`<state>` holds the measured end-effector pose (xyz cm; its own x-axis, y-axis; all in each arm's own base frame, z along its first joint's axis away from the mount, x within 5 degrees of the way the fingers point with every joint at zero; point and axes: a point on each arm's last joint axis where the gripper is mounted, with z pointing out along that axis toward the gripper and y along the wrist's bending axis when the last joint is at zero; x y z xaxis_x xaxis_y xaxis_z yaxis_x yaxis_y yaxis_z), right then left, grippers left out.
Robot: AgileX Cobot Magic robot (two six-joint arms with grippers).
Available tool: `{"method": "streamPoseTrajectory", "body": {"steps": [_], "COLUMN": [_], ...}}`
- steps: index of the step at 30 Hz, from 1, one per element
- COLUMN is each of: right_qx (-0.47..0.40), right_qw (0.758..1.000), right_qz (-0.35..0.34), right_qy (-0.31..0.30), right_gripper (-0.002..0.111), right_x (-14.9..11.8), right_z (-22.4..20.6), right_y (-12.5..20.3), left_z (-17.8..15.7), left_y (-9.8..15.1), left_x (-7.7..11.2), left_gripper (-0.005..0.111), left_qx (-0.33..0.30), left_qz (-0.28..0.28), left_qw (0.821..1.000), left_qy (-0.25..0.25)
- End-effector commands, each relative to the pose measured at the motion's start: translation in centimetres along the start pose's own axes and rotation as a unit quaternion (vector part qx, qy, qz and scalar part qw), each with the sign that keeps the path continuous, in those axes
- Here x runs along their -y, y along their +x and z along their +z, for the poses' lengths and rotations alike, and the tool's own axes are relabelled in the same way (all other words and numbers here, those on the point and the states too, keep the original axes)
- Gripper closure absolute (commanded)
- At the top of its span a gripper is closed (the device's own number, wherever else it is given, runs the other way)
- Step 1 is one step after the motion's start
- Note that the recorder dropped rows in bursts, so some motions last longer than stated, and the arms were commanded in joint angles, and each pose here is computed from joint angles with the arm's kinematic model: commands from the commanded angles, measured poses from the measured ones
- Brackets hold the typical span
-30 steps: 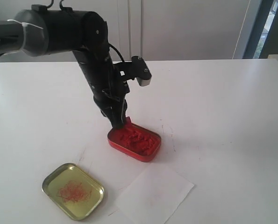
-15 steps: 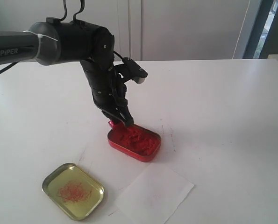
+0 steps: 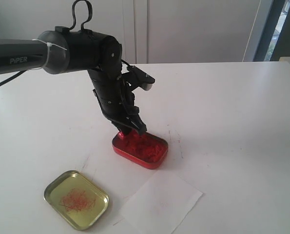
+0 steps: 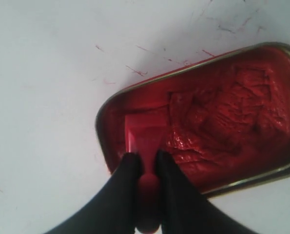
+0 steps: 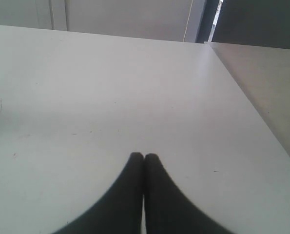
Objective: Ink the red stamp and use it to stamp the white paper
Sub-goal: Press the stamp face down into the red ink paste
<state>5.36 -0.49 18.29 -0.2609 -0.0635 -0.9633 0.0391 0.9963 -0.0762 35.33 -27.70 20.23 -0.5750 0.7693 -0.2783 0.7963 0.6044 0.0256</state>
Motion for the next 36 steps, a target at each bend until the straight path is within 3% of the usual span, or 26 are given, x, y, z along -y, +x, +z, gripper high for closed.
{"method": "streamPoseTrajectory", "body": {"steps": [1, 14, 36], "right_qx": [0.005, 0.005, 0.005], "right_qw": [1.000, 1.000, 1.000], "right_qz": [-0.004, -0.004, -0.004], "right_qy": [0.000, 0.000, 0.000], "right_gripper": [0.108, 0.108, 0.108], "right_x": [0.0, 0.0, 0.0], "right_z": [0.0, 0.0, 0.0], "right_y": [0.0, 0.0, 0.0], "left_z": [0.7, 1.8, 7.5], "left_y": [0.0, 0.1, 2.1], "left_x": [0.4, 0.4, 0.6], "left_gripper": [0.107, 0.107, 0.107], "left_qx": [-0.009, -0.019, -0.123], "left_qz": [-0.016, -0.026, -0.027], "left_qw": [1.000, 0.999, 0.991], "left_qy": [0.013, 0.016, 0.041]}}
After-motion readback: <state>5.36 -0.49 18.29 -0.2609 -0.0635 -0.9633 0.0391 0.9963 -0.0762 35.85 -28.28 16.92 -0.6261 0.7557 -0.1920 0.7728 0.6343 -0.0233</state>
